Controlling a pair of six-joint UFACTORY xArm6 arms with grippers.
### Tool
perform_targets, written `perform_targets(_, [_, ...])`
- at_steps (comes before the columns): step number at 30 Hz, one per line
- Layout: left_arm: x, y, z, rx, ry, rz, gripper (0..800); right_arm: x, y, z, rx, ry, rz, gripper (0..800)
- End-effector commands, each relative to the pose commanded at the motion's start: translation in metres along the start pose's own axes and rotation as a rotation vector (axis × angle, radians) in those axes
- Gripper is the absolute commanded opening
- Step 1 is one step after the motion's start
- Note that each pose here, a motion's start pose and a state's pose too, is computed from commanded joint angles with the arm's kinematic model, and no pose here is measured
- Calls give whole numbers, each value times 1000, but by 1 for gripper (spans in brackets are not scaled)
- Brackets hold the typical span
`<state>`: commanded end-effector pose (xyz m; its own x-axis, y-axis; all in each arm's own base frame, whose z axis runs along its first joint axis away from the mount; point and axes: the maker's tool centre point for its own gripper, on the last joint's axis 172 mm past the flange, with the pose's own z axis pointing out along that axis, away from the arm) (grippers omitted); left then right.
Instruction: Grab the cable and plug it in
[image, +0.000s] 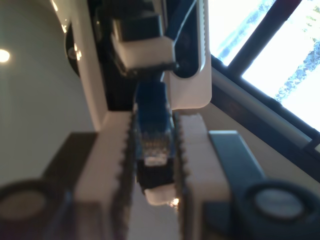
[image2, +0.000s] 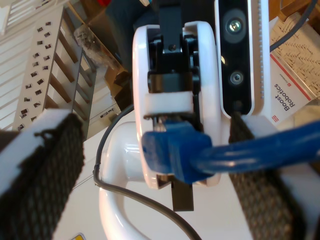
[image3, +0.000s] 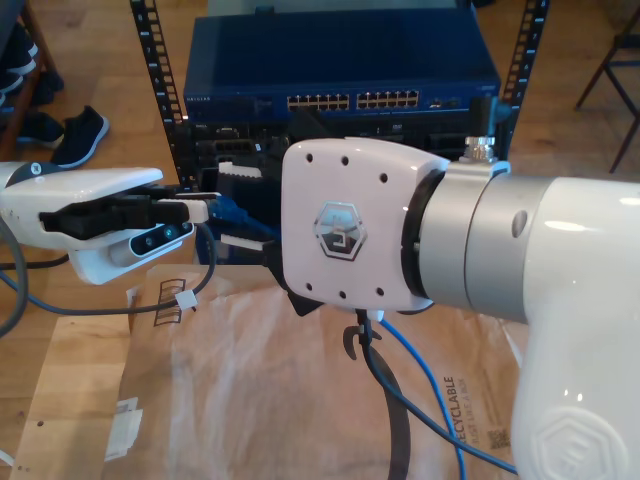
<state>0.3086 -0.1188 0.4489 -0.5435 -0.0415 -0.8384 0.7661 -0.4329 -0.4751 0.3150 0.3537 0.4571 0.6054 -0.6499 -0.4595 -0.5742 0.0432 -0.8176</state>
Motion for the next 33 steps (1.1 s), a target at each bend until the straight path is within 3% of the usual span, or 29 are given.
perform_targets(7, [0, -8, 2, 36, -8, -5, 24, 0, 0, 0, 0, 0, 0, 343])
perform_targets(30, [-6, -2, -3, 34, -41, -4, 24, -7, 3, 0, -6, -13, -5, 341])
perform_targets(33, [-5, -1, -4, 36, -44, -9, 25, -7, 3, 0, -6, -13, -4, 306])
